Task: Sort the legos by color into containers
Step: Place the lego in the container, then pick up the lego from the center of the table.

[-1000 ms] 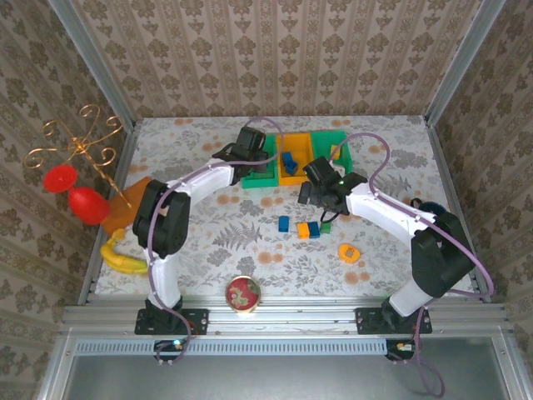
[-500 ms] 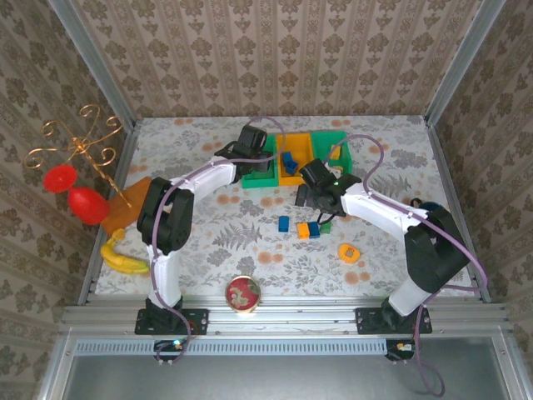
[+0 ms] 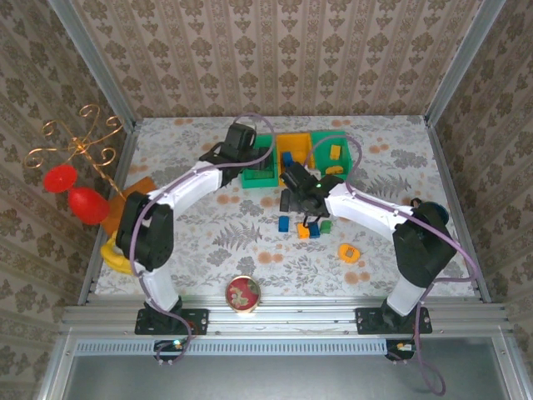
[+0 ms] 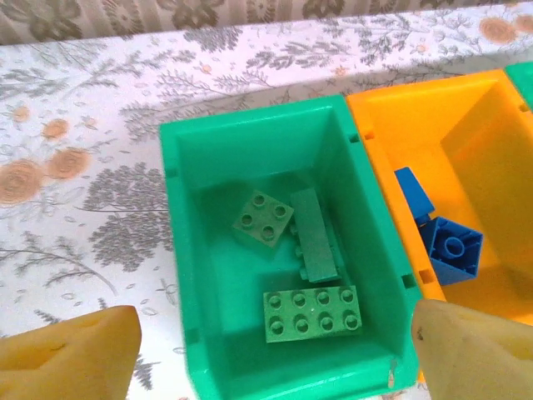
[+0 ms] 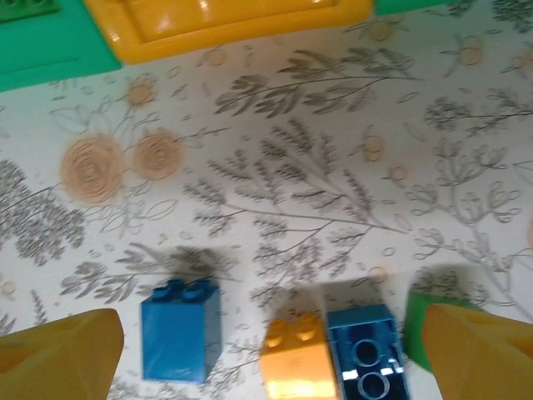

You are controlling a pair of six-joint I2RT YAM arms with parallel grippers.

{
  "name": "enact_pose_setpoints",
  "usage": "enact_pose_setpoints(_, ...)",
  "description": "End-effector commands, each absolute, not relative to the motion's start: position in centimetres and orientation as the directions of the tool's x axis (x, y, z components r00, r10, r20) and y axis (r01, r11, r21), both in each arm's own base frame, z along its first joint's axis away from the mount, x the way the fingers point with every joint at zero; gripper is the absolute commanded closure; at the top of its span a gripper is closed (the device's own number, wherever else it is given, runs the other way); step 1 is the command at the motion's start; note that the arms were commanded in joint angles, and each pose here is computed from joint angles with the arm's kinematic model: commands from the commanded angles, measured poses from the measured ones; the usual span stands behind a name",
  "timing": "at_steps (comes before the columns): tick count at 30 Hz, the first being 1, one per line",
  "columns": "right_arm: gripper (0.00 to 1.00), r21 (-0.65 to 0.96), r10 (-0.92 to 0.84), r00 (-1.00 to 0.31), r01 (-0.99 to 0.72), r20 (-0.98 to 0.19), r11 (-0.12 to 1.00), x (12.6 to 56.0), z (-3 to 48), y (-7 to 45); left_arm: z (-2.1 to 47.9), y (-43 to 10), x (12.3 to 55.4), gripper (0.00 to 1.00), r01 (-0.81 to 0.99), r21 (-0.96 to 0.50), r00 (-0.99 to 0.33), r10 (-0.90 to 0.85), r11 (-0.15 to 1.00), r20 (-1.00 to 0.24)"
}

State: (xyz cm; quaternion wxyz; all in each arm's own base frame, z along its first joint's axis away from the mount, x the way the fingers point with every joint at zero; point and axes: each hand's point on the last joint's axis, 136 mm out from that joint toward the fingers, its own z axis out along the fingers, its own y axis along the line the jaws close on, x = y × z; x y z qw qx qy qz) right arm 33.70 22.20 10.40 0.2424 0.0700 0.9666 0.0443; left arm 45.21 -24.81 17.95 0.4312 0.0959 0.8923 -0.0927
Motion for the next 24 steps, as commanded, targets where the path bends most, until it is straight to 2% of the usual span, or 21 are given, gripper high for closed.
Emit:
enact_pose_setpoints(1,0.1,0.086,0.106,-0.899,0.077,-0.426,0.993,32.8,9.8,23.3,19.5,-22.6,44.5,0.03,0.183,-0.075,-0.577,0.045,0.98,-0.816)
enact_pose_setpoints(8,0.21,0.077,0.055,-0.92,0.027,-0.389,0.997,32.3,8.6,25.6,19.9,-18.6,41.6,0.0,0.072,-0.081,-0.553,-0.027,0.994,-0.833)
enact_pose_setpoints(17,0.28,0.046,-0.009,-0.941,-0.026,-0.337,0.999,31.5,6.7,27.5,19.2,-13.4,38.2,0.0,-0.059,-0.119,-0.518,-0.132,0.991,-0.845)
enact_pose_setpoints(24,0.3,0.022,-0.025,-0.95,-0.033,-0.313,0.999,31.4,5.5,27.9,17.5,-12.0,36.9,0.0,-0.074,-0.15,-0.546,-0.166,0.986,-0.821)
